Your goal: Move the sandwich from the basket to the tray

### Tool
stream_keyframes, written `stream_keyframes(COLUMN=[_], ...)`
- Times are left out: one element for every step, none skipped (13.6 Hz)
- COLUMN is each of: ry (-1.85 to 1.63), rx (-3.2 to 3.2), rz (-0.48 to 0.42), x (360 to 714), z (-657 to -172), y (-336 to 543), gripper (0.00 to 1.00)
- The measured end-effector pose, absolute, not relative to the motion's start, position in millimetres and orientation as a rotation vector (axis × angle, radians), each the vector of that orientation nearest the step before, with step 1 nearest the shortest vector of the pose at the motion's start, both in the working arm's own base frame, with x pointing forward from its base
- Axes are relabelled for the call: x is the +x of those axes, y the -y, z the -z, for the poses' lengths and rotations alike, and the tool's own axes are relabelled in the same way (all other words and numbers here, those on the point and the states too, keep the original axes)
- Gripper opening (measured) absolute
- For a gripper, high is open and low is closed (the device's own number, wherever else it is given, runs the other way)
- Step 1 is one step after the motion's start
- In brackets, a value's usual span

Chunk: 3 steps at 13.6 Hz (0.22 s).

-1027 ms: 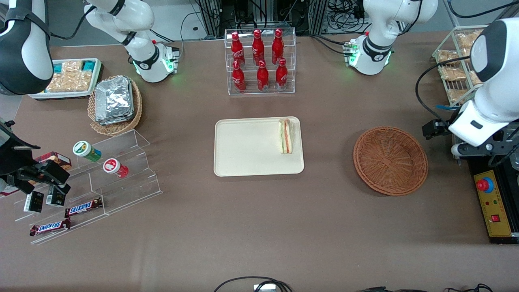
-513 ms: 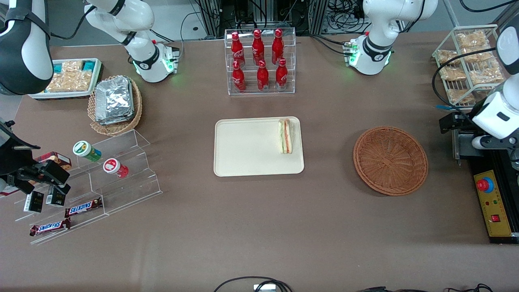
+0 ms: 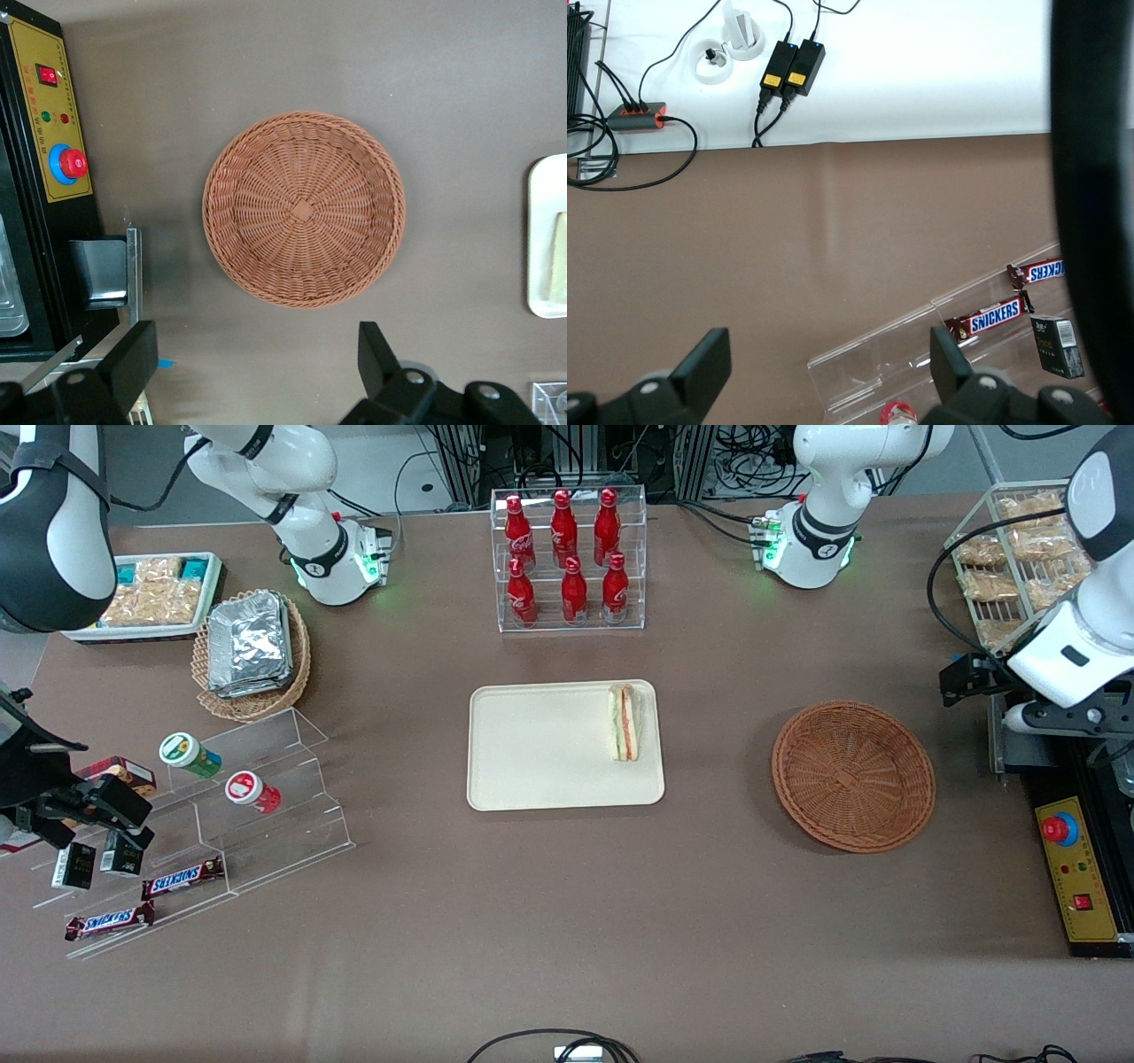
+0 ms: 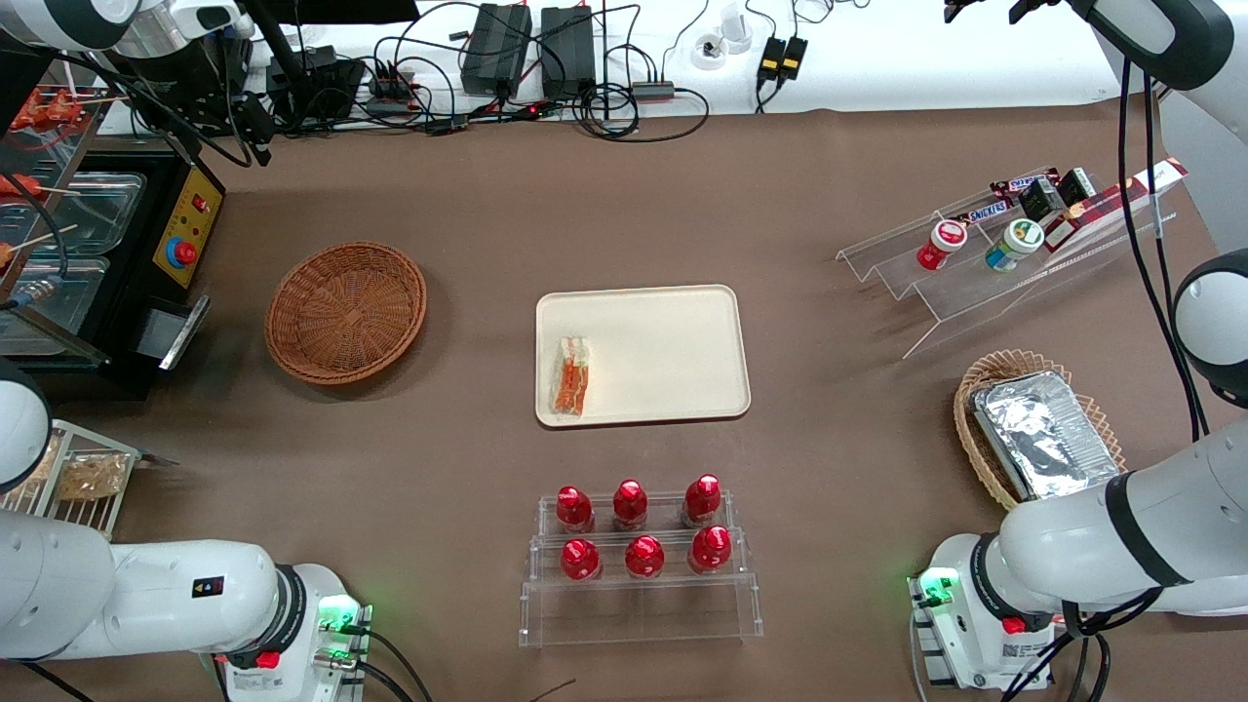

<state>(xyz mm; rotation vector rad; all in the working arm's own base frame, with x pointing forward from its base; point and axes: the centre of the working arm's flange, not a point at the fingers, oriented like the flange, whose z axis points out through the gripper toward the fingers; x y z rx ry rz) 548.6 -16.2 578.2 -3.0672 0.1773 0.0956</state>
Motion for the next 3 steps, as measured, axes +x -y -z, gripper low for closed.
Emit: stream_keyframes(ry=[-0.167,-0.160,-0.155], rx=[-3.077,-3.082,-3.084], rz=[-0.092,-0.093,-0.095], x=[545.1,542.0,540.3], z=[-584.4,-590.1,-594.3], y=[14.4,12.5,11.8], gripper=[1.00,1.00,1.00])
